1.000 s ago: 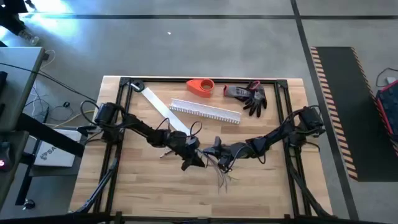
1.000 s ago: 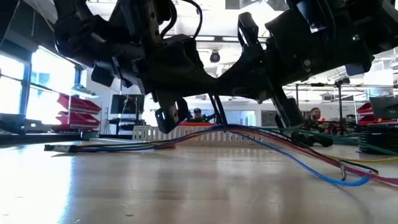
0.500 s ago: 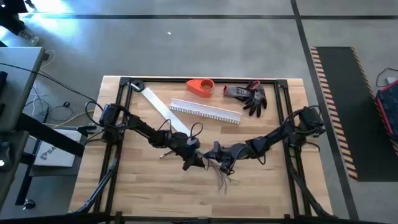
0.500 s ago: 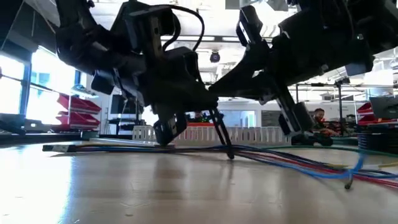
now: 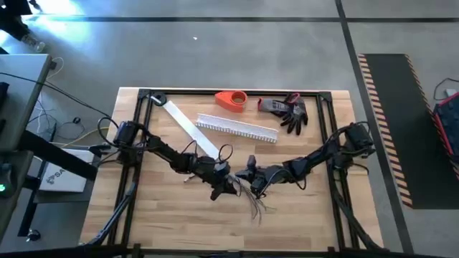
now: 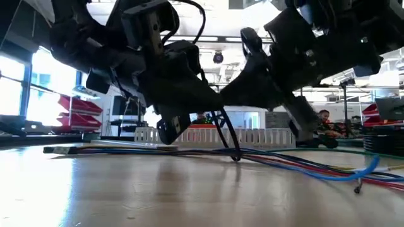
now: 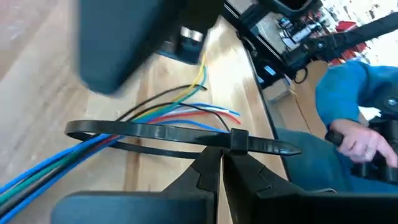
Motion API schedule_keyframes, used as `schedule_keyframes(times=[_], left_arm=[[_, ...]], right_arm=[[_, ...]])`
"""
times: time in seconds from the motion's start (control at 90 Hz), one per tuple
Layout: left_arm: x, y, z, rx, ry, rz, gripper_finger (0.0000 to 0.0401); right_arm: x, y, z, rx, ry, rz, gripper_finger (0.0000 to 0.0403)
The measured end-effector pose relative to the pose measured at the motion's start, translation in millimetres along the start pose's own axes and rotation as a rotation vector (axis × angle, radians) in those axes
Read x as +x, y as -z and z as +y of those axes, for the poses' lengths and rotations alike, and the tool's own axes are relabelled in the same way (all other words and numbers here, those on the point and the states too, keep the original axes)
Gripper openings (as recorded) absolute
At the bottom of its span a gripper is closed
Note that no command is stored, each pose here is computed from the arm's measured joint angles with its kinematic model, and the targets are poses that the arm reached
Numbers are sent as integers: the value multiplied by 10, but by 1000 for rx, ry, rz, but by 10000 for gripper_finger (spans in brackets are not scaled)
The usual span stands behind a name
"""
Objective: Ziptie cables
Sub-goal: Wrap the cable wires with the black zip tie
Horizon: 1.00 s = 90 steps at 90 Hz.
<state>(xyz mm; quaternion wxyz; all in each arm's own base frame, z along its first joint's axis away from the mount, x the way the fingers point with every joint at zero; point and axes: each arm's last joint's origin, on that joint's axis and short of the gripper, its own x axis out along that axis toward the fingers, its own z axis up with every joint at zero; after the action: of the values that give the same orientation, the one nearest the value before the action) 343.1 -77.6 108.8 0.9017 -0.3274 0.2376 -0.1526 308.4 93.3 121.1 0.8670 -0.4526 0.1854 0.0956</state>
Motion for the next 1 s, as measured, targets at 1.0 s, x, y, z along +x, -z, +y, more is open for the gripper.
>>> schedule_keyframes(times=[1.0], left_arm=[[8, 21, -27, 11, 8, 7, 0]], right_arm=[[170, -87, -201, 210, -109, -41, 0]])
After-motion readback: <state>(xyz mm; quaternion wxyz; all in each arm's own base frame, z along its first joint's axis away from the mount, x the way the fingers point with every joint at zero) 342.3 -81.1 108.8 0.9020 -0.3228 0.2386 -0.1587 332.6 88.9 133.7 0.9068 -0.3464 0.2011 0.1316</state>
